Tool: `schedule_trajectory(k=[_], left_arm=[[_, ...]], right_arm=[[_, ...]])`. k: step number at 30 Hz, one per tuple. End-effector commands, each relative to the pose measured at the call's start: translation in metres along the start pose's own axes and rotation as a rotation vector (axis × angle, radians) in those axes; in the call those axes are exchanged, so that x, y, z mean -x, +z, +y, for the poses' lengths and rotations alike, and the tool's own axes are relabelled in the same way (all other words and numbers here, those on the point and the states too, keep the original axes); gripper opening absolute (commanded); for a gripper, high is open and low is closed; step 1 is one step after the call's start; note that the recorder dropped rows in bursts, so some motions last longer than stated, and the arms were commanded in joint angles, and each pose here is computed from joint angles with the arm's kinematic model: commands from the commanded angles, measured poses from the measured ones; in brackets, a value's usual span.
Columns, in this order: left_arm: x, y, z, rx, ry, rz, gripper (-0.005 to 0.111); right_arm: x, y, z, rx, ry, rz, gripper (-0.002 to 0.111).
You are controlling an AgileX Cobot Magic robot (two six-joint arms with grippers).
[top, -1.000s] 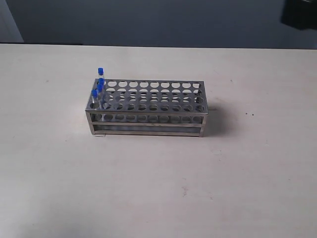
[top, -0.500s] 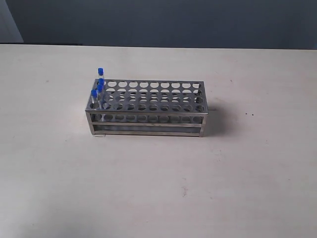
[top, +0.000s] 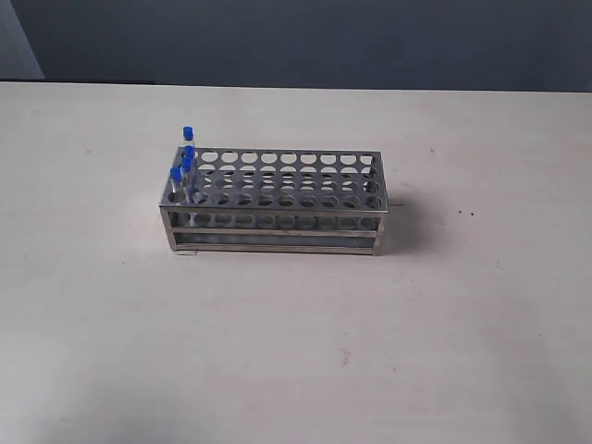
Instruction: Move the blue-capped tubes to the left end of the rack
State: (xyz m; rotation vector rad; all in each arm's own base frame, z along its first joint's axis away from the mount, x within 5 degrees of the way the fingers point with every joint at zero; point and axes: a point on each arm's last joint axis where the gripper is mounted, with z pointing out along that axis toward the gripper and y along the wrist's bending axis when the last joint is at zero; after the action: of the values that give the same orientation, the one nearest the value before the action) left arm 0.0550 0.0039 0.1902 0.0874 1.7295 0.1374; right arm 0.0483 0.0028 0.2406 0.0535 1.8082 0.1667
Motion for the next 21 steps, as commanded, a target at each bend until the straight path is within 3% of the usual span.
schedule_trajectory(k=[1,8,18,21], left_arm=[[0.002,0.000,0.000,-0.008,-0.005,-0.012,0.000],[0.002,0.000,0.000,-0.008,-0.005,-0.012,0.000],[0.002,0.000,0.000,-0.008,-0.005,-0.012,0.000],[0.002,0.000,0.000,-0.008,-0.005,-0.012,0.000]], right_arm=[[-0.010,0.000,0.002,0.032,-0.099,-0.006,0.000],[-0.019,0.003,0.000,0.032,-0.109,-0.001,0.000],[-0.057,0.017,-0.004,0.039,-0.072,0.066,0.000],[-0.054,0.019,-0.003,0.046,-0.059,0.009,0.000]])
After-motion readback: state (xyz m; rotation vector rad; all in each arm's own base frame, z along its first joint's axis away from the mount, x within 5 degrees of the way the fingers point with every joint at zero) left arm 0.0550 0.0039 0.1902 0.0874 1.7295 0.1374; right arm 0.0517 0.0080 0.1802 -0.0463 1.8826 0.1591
